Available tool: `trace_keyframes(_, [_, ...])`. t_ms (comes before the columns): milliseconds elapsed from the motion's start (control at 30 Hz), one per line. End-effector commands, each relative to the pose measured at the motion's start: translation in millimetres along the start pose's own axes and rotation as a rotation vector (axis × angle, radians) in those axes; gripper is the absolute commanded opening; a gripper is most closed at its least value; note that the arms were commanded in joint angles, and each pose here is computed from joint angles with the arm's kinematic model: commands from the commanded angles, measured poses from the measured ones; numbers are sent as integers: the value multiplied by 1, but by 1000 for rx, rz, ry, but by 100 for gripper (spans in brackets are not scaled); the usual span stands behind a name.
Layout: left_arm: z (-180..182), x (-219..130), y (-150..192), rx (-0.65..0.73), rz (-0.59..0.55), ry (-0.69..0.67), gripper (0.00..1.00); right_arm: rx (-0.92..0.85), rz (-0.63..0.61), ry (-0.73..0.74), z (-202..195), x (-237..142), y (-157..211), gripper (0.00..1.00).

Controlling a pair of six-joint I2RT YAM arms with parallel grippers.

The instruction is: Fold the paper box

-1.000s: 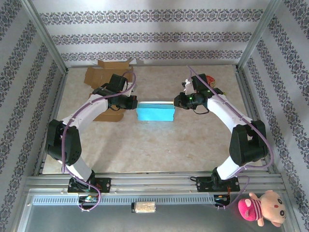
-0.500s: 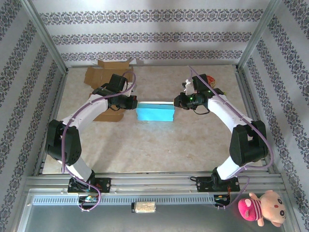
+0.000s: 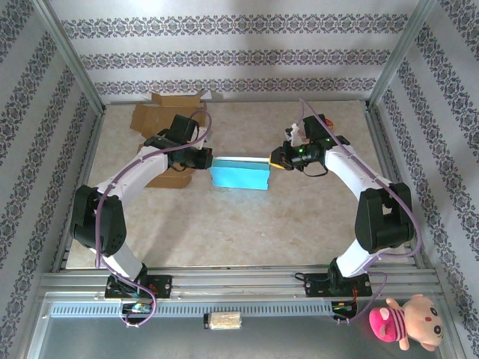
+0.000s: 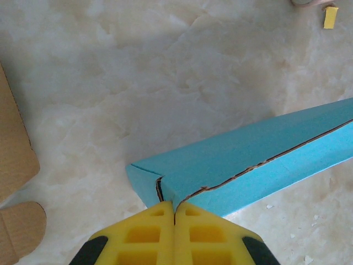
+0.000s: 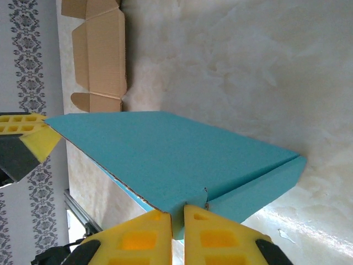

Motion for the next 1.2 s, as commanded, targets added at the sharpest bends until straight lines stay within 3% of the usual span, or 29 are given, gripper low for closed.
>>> trace_keyframes(0, [-13,-4,3,40,-1,20,0,-6,43,31,-10,4,12,12])
trace_keyframes(600, [-21,-4,0,27,-12,56,0,-120,44,317,-48,-6,30,14])
trace_keyframes(933, [-38,-4,-8,-41,-31,163,0,-141,52,317,-42,3,32,14])
trace_keyframes(1167, [-35,2,3,-65,19,156,0,-140,52,312,-41,4,31,14])
Point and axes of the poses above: each hand's point on the last joint's axis, 136 mm out from that joint toward the fingers, its own x axis out along the fingers, its own z axis along the line the jaws close on, y = z × x, the point moved 2 cm from there along -x, back along the fingers, and after that the axes turned 5 degrees about x, right-handed, at the moved point
